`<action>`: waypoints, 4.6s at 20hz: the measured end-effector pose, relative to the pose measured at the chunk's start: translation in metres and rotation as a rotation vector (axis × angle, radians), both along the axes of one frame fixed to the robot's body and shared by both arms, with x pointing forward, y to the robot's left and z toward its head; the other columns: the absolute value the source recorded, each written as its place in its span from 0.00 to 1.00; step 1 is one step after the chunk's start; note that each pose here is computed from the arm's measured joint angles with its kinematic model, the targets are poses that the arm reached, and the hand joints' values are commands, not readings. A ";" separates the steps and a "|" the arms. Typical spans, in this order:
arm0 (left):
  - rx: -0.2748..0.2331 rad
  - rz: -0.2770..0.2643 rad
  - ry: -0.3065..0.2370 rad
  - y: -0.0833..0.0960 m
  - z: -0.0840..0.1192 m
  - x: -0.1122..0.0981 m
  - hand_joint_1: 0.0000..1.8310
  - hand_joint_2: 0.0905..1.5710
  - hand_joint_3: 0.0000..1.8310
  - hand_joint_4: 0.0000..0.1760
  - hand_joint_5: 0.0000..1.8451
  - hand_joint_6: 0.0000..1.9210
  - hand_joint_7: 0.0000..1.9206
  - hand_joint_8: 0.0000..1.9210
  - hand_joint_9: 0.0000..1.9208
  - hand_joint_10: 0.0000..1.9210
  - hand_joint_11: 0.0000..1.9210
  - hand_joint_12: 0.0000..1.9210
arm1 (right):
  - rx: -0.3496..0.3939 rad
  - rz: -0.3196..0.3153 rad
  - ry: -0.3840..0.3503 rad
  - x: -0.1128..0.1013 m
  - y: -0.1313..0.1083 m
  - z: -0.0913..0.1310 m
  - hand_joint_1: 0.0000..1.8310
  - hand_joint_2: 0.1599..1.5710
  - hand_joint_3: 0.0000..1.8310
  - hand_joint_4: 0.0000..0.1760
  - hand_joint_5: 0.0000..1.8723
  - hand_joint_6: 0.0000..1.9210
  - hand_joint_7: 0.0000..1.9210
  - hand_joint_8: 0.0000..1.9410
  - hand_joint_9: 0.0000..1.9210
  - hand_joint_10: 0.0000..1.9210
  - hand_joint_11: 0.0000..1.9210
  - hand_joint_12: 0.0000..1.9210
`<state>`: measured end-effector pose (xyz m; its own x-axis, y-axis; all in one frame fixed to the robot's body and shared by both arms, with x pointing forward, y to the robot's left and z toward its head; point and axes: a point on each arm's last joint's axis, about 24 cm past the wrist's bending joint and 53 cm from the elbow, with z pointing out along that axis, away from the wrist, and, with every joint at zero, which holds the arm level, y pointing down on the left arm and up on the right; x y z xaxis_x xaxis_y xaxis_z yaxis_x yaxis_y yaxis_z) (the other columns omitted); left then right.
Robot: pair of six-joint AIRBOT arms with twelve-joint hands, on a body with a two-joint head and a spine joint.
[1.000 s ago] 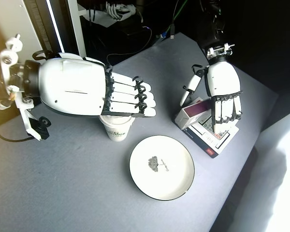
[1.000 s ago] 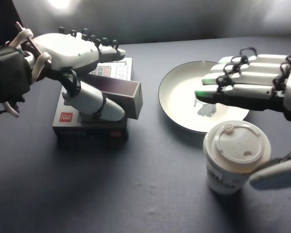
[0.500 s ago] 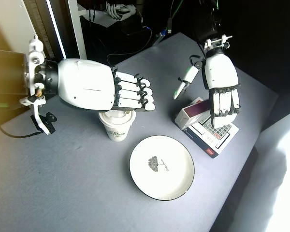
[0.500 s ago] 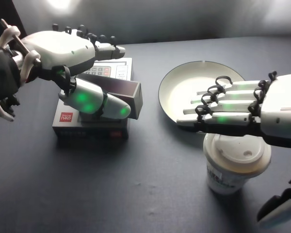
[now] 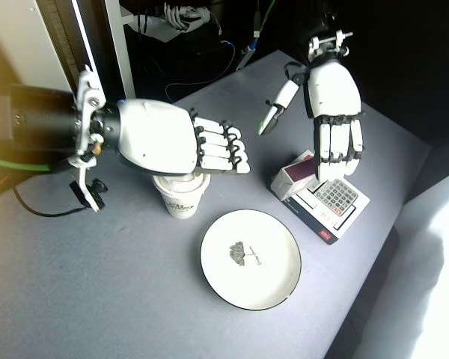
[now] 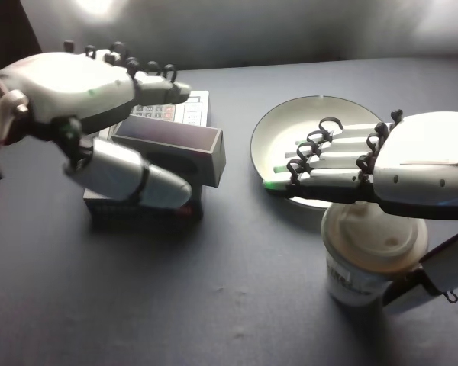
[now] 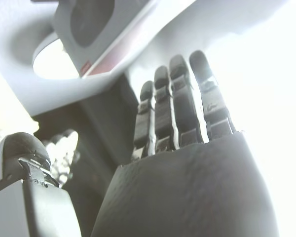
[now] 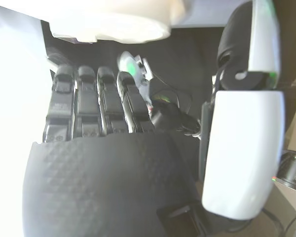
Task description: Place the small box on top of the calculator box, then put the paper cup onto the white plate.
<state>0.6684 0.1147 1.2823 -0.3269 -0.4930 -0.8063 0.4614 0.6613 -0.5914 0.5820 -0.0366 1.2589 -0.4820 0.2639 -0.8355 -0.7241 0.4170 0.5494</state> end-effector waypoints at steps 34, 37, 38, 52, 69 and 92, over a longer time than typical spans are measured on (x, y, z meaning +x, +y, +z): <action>0.194 -0.344 -0.207 -0.012 -0.029 -0.118 0.14 0.60 0.00 0.00 0.14 0.00 0.17 0.00 0.17 0.00 0.00 0.37 | -0.051 0.069 0.026 0.001 -0.004 -0.025 0.61 0.60 0.01 0.00 0.00 0.00 0.00 0.00 0.00 0.00 0.02 0.01; 0.200 -0.351 -0.210 -0.012 -0.030 -0.121 0.15 0.59 0.00 0.00 0.15 0.00 0.18 0.00 0.18 0.00 0.00 0.38 | -0.051 0.069 0.026 0.001 -0.005 -0.025 0.56 0.61 0.00 0.00 0.00 0.00 0.00 0.00 0.00 0.00 0.00 0.29; 0.202 -0.353 -0.209 -0.011 -0.030 -0.122 0.16 0.59 0.00 0.00 0.15 0.00 0.19 0.00 0.18 0.00 0.00 0.38 | -0.051 0.068 0.025 0.002 -0.005 -0.025 0.57 0.60 0.00 0.00 0.00 0.00 0.00 0.00 0.00 0.00 0.00 0.34; 0.223 -0.416 -0.243 -0.026 -0.030 -0.133 0.14 0.61 0.00 0.00 0.14 0.00 0.17 0.00 0.18 0.00 0.00 0.37 | -0.046 0.071 0.030 0.005 -0.010 -0.027 0.70 0.63 0.01 0.00 0.00 0.00 0.00 0.00 0.00 0.00 0.00 0.28; 0.182 -0.434 -0.224 -0.033 -0.026 -0.139 0.14 0.61 0.00 0.00 0.15 0.00 0.18 0.00 0.18 0.00 0.00 0.38 | -0.069 0.119 -0.003 -0.002 -0.011 -0.030 0.74 0.66 0.00 0.00 0.00 0.00 0.00 0.00 0.00 0.00 0.00 0.29; 0.174 -0.465 -0.245 -0.042 -0.019 -0.144 0.15 0.64 0.00 0.00 0.19 0.00 0.21 0.00 0.20 0.00 0.00 0.42 | 0.102 0.018 0.038 0.024 -0.019 0.018 0.74 0.70 0.00 0.00 0.50 0.56 0.48 0.49 0.42 0.71 0.31 0.81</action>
